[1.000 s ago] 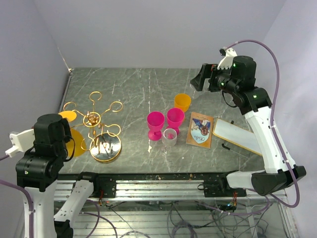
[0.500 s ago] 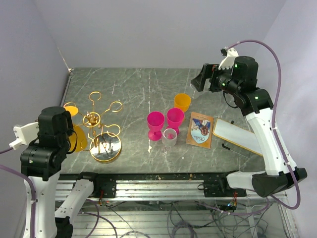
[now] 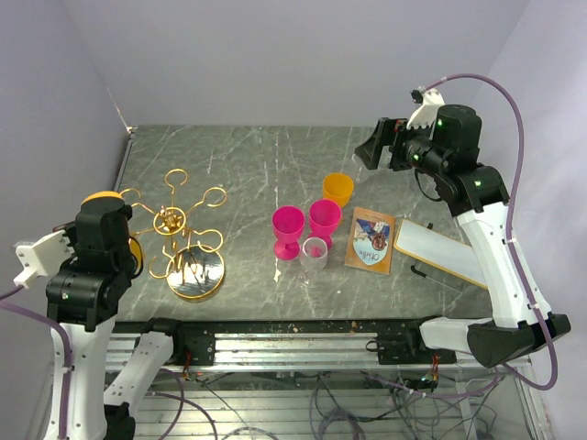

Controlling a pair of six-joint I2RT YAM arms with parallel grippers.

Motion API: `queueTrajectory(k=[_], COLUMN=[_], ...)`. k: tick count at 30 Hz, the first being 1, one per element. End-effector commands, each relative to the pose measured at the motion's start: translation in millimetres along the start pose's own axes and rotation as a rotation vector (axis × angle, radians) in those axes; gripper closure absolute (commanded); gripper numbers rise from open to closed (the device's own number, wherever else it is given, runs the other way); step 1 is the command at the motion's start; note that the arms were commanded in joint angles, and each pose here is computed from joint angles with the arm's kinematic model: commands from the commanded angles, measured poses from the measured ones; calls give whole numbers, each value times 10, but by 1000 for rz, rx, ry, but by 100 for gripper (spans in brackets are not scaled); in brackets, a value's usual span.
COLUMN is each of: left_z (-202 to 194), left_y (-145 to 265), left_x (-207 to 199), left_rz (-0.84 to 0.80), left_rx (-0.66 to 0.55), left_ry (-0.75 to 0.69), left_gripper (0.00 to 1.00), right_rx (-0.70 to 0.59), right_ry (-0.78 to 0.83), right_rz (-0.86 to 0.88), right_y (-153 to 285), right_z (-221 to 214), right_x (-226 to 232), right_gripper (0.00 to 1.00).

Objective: Take the wine glass off the wine glass rack

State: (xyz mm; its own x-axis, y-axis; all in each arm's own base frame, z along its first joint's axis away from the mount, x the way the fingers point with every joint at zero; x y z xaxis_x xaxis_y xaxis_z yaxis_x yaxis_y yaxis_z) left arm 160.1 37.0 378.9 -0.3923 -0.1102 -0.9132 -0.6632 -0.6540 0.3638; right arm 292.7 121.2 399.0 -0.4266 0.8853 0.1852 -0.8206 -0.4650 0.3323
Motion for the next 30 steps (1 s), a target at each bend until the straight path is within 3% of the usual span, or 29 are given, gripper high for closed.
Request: queueTrajectory(k=[1, 9, 14, 21, 27, 30], left_z=[201, 396, 487, 449, 216, 81], left_y=[22, 255, 519, 1140, 1618, 1896], left_x=[-293, -613, -855, -1222, -1394, -1438], left_rz=[-162, -370, -514, -873, -1129, -1286], left_rx=[-128, -131, -53, 233, 575, 805], left_ry=[136, 171, 184, 141, 129, 131], left_gripper=[93, 93, 93, 93, 93, 93], right_rx=[-27, -35, -44, -76, -120, -183], right_ry=[12, 1, -8, -72, -222, -302], right_rz=[14, 34, 55, 240, 707, 913], right_y=[63, 84, 123, 155, 257, 397], right_z=[44, 56, 84, 117, 142, 178], right_x=[36, 69, 108, 342, 807, 956], right_gripper=[0, 0, 0, 0, 0, 0])
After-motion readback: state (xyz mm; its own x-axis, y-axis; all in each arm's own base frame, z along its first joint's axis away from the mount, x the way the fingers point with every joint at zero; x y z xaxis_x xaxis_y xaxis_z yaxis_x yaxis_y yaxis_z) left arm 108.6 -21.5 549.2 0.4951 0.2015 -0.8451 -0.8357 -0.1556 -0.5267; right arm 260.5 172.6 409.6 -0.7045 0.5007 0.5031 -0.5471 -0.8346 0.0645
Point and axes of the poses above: each gripper's point midway between its finger pads, its own y axis back along the fingers, its own x axis along the line the jaws close on, z = x × y, the point moved 6 cm from there along y, back along the fingers, and after that the axes turned 5 degrees about y, right-handed, at the moved point
